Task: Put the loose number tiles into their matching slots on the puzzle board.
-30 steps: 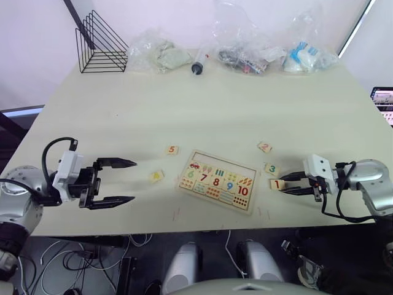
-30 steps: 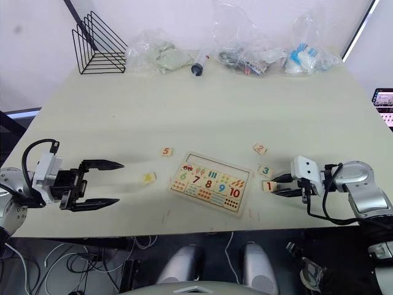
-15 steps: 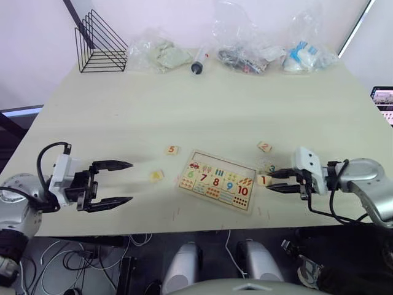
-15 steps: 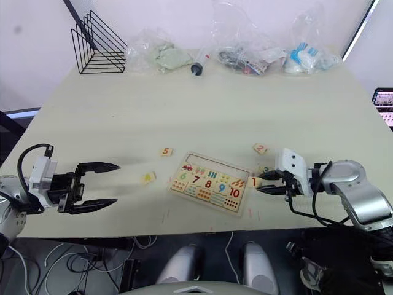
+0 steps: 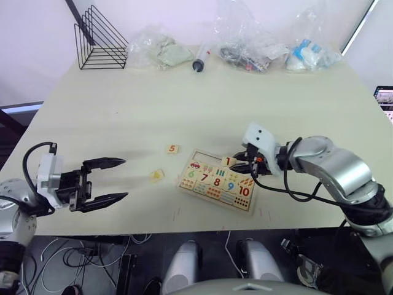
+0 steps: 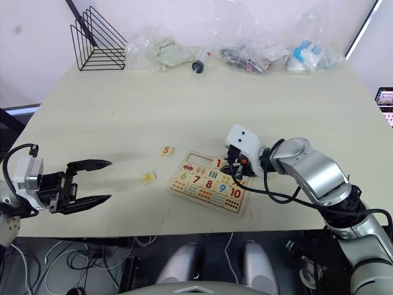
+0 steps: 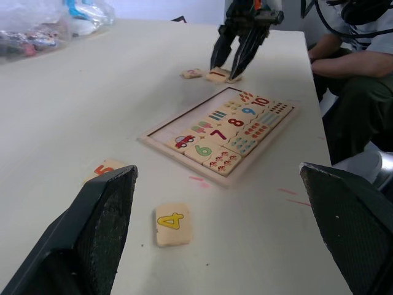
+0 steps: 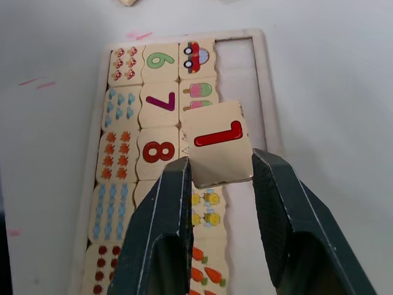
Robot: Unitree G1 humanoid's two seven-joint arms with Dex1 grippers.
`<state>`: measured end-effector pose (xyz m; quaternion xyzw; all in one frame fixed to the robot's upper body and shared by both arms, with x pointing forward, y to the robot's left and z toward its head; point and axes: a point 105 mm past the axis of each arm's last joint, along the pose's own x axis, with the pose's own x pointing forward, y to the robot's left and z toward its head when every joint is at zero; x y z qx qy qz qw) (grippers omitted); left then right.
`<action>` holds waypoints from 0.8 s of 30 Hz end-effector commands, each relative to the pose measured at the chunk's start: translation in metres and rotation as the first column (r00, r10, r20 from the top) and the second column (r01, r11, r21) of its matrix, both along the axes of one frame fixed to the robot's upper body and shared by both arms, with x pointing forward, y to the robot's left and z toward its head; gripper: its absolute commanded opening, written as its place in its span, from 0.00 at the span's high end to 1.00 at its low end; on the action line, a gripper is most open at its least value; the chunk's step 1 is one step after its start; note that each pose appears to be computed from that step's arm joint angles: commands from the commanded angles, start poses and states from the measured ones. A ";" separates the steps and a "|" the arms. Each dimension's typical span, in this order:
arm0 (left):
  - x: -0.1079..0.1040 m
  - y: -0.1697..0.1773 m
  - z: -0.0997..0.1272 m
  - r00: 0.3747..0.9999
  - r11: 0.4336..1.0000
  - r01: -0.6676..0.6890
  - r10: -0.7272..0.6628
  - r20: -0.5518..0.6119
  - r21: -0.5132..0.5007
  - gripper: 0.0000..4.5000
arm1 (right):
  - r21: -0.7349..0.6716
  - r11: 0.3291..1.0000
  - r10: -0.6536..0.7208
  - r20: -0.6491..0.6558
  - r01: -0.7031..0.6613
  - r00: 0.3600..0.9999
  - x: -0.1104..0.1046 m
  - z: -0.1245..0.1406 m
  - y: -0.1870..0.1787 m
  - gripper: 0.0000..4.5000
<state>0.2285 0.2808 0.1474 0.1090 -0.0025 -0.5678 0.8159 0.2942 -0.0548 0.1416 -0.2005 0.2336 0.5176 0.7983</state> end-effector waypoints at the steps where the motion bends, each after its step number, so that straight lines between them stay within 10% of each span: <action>1: -0.003 -0.005 0.008 0.999 1.000 -0.013 0.012 0.038 0.015 0.00 | -0.028 0.998 -0.047 0.013 0.048 0.999 0.010 0.007 0.025 0.81; 24: -0.005 -0.012 0.010 0.994 0.995 -0.103 0.103 0.037 0.000 0.00 | -0.106 0.984 -0.151 -0.064 0.144 0.986 0.028 0.001 0.090 0.81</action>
